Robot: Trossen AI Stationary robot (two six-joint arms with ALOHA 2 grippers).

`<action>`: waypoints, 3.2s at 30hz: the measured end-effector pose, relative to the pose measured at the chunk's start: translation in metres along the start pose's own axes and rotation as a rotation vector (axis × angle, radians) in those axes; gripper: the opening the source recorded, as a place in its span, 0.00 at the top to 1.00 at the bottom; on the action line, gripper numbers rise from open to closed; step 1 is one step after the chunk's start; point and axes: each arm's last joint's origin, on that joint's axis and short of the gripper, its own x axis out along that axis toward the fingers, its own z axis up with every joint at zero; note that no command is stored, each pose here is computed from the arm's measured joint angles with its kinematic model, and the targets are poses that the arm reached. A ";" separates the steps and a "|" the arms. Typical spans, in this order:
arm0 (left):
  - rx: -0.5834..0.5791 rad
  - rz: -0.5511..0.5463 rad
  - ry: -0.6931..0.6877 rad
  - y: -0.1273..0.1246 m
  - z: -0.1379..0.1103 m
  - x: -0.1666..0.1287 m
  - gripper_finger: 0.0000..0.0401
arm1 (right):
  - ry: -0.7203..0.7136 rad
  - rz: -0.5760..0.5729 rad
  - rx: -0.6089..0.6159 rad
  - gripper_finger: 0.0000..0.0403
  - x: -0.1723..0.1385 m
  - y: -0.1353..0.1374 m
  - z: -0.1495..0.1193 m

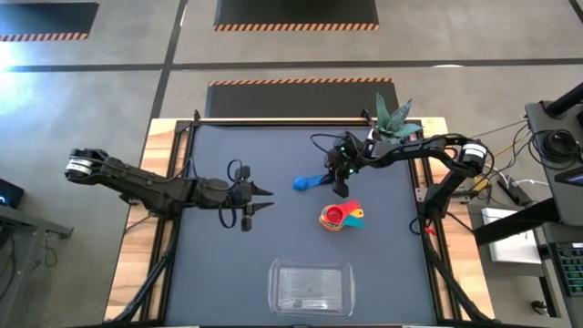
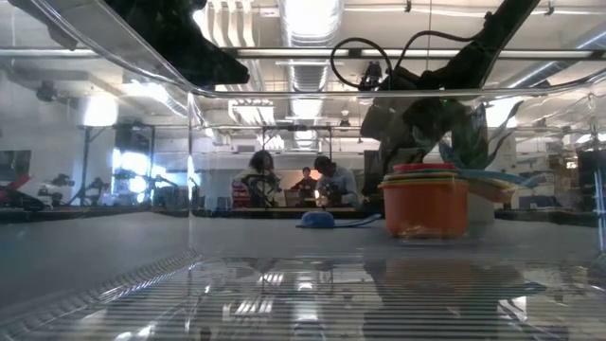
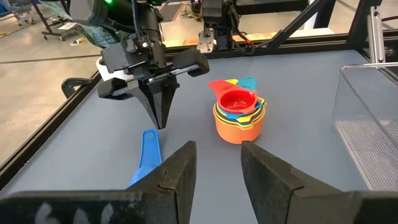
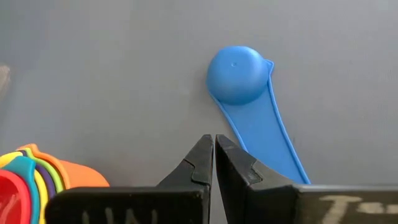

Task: Nest measuring cups in basket
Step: Stack the red measuring cup into the light blue measuring cup

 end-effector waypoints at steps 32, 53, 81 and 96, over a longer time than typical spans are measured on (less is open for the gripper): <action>-0.120 -0.068 -0.091 0.071 -0.007 0.030 0.86 | 0.113 -0.203 -0.098 0.45 0.000 0.004 0.015; -0.270 -0.118 0.126 0.115 -0.052 0.120 0.64 | 0.252 -0.225 -0.036 0.44 -0.020 0.015 0.005; -0.150 -0.155 0.467 0.120 -0.052 0.170 0.31 | 0.030 -0.311 0.019 0.44 -0.089 0.058 -0.005; -0.117 -0.072 0.500 0.116 -0.055 0.171 0.22 | 0.048 -0.306 0.045 0.44 -0.078 0.053 -0.006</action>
